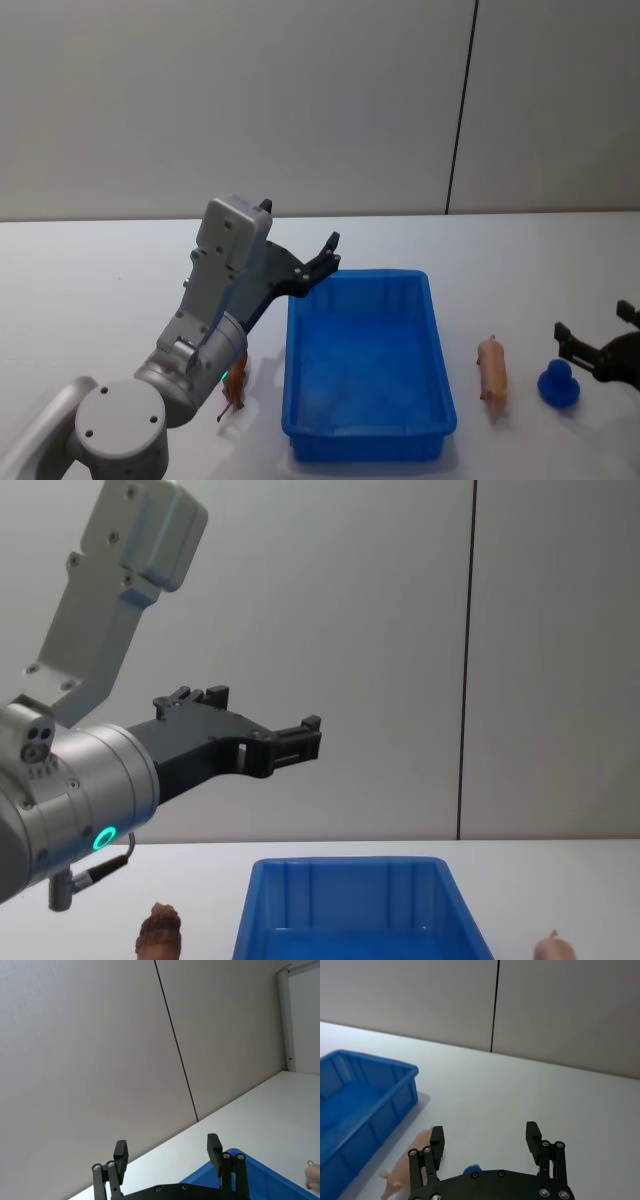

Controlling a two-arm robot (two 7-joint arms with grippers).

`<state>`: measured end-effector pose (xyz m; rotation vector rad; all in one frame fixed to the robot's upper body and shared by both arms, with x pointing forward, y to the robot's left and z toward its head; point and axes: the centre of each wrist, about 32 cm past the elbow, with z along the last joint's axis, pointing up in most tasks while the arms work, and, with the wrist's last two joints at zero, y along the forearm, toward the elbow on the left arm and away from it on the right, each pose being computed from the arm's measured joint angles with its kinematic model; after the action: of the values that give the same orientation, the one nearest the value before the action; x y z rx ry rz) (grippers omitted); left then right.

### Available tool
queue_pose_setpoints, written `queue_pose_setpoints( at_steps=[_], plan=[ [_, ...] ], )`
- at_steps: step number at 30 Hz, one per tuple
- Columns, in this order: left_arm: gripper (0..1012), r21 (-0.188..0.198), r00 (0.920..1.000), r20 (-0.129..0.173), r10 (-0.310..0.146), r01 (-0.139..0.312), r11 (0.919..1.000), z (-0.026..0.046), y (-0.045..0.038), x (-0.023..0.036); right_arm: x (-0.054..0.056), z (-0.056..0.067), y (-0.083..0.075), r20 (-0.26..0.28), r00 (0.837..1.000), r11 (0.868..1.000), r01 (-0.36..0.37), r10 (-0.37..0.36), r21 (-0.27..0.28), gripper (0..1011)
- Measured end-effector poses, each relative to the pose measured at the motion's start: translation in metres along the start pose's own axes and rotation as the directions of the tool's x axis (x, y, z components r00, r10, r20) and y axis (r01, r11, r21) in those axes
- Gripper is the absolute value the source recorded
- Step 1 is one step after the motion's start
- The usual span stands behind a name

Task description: Pick up the two dolls from the table and place them into the box.

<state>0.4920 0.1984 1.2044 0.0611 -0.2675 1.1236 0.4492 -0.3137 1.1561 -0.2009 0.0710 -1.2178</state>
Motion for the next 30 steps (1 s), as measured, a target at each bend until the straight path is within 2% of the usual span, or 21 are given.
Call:
queue_pose_setpoints(
  at_steps=[8, 18, 30],
  plan=[
    [1001, 0.0, 1.0, 0.0, 0.0, 0.0, 1.0, 0.0, 0.0, 0.0, 0.005, -0.01, 0.008, -0.014, 1.0, 0.998, -0.025, 0.024, -0.066, 1001],
    [1001, 0.0, 1.0, 0.0, 0.0, 0.0, 1.0, 0.0, 0.0, 0.0, 0.006, -0.023, 0.018, -0.034, 0.998, 0.987, -0.061, 0.056, -0.146, 1001],
    [1001, 0.0, 1.0, 0.0, 0.0, 0.0, 1.0, 0.0, 0.0, 0.0, 0.005, -0.033, 0.027, -0.047, 0.996, 0.976, -0.083, 0.075, -0.2, 1001]
  ],
)
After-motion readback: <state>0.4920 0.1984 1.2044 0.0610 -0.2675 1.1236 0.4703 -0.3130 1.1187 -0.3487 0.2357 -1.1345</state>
